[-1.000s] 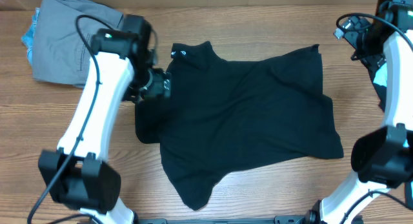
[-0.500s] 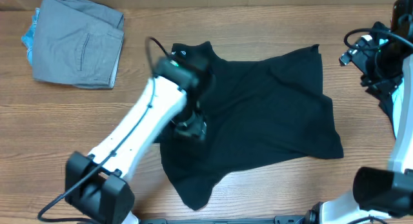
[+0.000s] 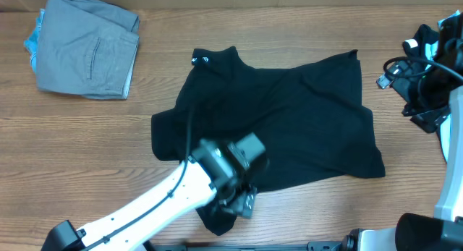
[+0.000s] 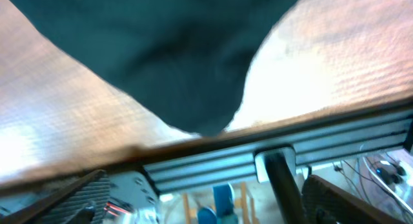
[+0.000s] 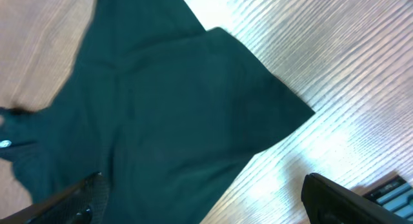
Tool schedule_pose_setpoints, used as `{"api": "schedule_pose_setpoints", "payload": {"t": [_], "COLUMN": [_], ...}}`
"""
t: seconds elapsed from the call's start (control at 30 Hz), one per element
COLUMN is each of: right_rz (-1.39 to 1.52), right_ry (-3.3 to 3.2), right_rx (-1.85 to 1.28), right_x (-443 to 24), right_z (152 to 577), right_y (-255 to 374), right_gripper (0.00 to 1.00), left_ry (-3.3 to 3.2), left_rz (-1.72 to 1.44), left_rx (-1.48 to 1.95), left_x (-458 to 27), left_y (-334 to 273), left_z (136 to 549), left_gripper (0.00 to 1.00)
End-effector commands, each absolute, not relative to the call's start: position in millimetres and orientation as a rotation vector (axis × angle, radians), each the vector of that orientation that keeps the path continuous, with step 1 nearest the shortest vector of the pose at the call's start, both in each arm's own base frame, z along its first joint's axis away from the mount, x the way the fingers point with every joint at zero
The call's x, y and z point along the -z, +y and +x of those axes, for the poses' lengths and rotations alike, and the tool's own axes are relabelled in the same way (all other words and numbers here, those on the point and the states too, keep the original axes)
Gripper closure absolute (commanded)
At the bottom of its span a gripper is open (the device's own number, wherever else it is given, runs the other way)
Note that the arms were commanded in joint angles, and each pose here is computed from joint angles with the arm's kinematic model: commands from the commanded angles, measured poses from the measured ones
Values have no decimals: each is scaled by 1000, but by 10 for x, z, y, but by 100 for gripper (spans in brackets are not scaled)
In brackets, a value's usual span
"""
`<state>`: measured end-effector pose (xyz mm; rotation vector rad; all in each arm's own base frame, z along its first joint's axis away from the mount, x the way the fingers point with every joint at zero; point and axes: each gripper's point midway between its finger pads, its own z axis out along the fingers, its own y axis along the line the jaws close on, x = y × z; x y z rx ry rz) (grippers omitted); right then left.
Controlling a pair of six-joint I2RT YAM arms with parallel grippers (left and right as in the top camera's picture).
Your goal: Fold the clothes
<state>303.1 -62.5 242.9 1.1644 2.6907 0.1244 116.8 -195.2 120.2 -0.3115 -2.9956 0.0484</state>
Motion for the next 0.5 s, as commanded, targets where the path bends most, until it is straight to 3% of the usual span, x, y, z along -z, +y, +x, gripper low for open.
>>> {"api": "schedule_pose_setpoints", "payload": {"t": [0.0, 0.3, 0.47], "right_rz": [1186, 1203, 1196], "right_ry": [2727, 2762, 2748], "right_rx": [-107, -98, -101], "right_x": [-2204, -1838, -1840], "right_z": [2997, 3001, 3038], "right_y": [-632, -632, -641], "right_gripper": [0, 0, 0], "left_ry": [-2953, -2909, -2837], "left_rz": [-46, 105, 105], "left_rx": [34, 76, -115], "left_x": [-992, -584, -376], "left_y": [-1898, -1699, -1788], "left_z": [929, 869, 853], "left_gripper": [0, 0, 0]}}
